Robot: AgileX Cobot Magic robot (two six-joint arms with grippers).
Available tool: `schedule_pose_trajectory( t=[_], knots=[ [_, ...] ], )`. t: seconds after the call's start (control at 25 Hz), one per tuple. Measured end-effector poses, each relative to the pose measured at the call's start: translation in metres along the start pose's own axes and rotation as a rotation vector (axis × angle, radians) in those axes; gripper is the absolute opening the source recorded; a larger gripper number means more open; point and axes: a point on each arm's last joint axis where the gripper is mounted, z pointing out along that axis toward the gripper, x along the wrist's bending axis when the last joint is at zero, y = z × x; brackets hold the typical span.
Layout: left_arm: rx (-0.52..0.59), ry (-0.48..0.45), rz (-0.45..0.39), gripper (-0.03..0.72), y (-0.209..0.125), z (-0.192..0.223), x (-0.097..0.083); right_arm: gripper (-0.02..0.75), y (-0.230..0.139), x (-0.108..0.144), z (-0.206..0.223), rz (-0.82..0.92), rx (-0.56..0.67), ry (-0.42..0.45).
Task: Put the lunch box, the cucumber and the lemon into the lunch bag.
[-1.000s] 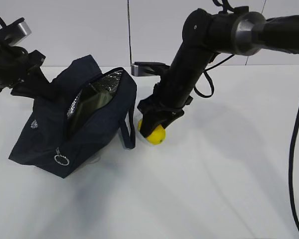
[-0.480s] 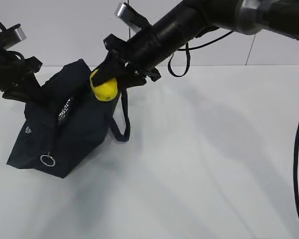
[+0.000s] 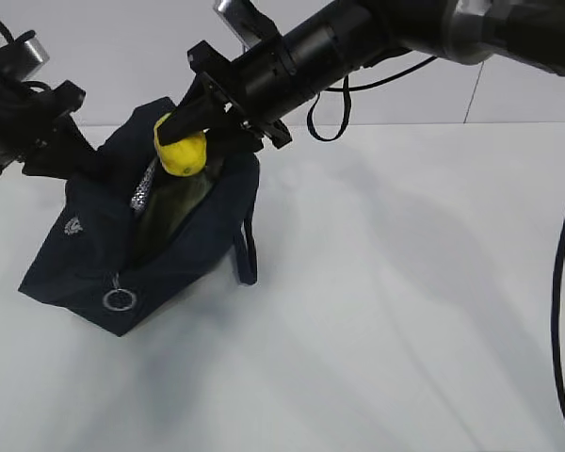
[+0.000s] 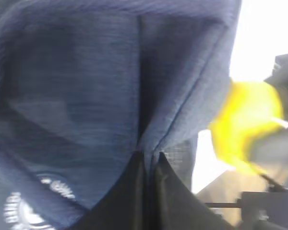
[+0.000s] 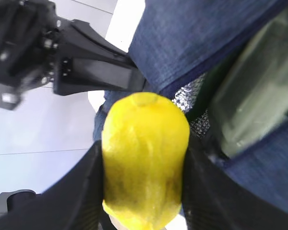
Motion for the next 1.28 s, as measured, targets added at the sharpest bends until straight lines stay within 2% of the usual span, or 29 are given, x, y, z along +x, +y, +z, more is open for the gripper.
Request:
schedule_pose_trajectory(
  t=[0.12, 0.44, 0.68, 0.88, 1.0, 1.28],
  knots=[
    [0.006, -0.065, -0.032, -0.009, 0.0, 0.0, -0.006, 0.336, -0.001, -0.006, 0.004, 0.005, 0.011, -0.012],
    [0.007, -0.139, -0.051, -0.009, 0.0, -0.001, -0.013, 0.336, 0.001, -0.017, 0.004, -0.028, -0.009, -0.123],
    [-0.001, -0.234, -0.054, -0.009, 0.001, -0.002, -0.021, 0.336, 0.003, -0.025, 0.008, 0.001, -0.03, -0.143],
    [-0.001, -0.266, -0.048, -0.009, 0.001, -0.002, -0.024, 0.34, 0.004, -0.031, 0.019, 0.086, -0.058, -0.044],
    [-0.001, -0.268, -0.044, -0.009, 0.001, -0.002, -0.023, 0.366, 0.005, -0.033, 0.022, 0.107, -0.067, -0.019],
    [-0.001, -0.27, -0.039, -0.009, 0.001, -0.002, -0.024, 0.508, 0.004, -0.034, 0.023, 0.113, -0.067, -0.014]
  ],
)
